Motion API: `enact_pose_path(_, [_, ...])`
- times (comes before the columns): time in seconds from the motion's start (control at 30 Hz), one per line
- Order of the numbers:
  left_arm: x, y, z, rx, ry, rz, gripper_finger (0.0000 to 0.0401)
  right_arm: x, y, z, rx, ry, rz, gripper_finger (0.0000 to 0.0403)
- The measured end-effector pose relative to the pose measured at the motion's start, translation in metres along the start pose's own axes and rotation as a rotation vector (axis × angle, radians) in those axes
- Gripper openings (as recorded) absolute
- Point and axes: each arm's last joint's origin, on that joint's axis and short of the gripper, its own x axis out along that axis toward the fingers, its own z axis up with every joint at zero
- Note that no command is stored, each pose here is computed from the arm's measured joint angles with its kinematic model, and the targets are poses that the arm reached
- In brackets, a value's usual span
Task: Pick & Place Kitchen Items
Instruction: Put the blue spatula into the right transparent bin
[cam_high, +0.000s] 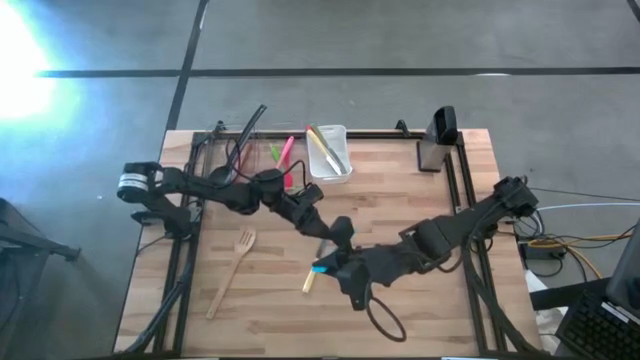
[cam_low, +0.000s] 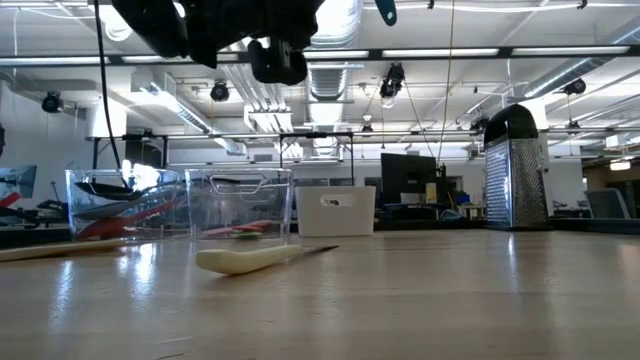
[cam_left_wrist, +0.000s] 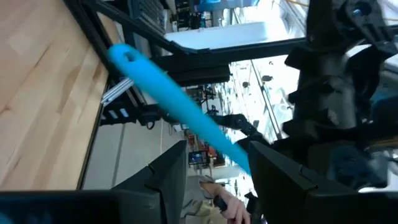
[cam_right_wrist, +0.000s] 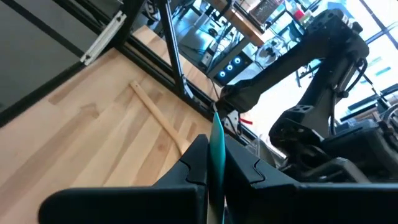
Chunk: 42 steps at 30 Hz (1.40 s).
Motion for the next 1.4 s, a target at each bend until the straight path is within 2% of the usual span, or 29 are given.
enact_pose_path(0.37, [0.008,-0.003,0.003,-0.032,-0.008,-0.008,0.0171,0.002,-0.003,0.000,-0.066,-0.014,-0.008,0.0012])
enact_pose_path(0.63, [0.010,-0.002,0.001,-0.036,-0.009,-0.005,0.0171,0.006,-0.008,-0.003,-0.058,-0.033,0.041,0.0012])
enact_pose_path(1.2, [0.011,-0.002,0.000,-0.015,-0.022,-0.005,0.0171,0.012,-0.021,-0.009,-0.030,-0.044,0.062,0.0012])
enact_pose_path(1.4, [0.011,-0.002,0.000,0.021,-0.033,-0.005,0.0148,0.013,-0.021,-0.009,-0.024,-0.044,0.067,0.0012])
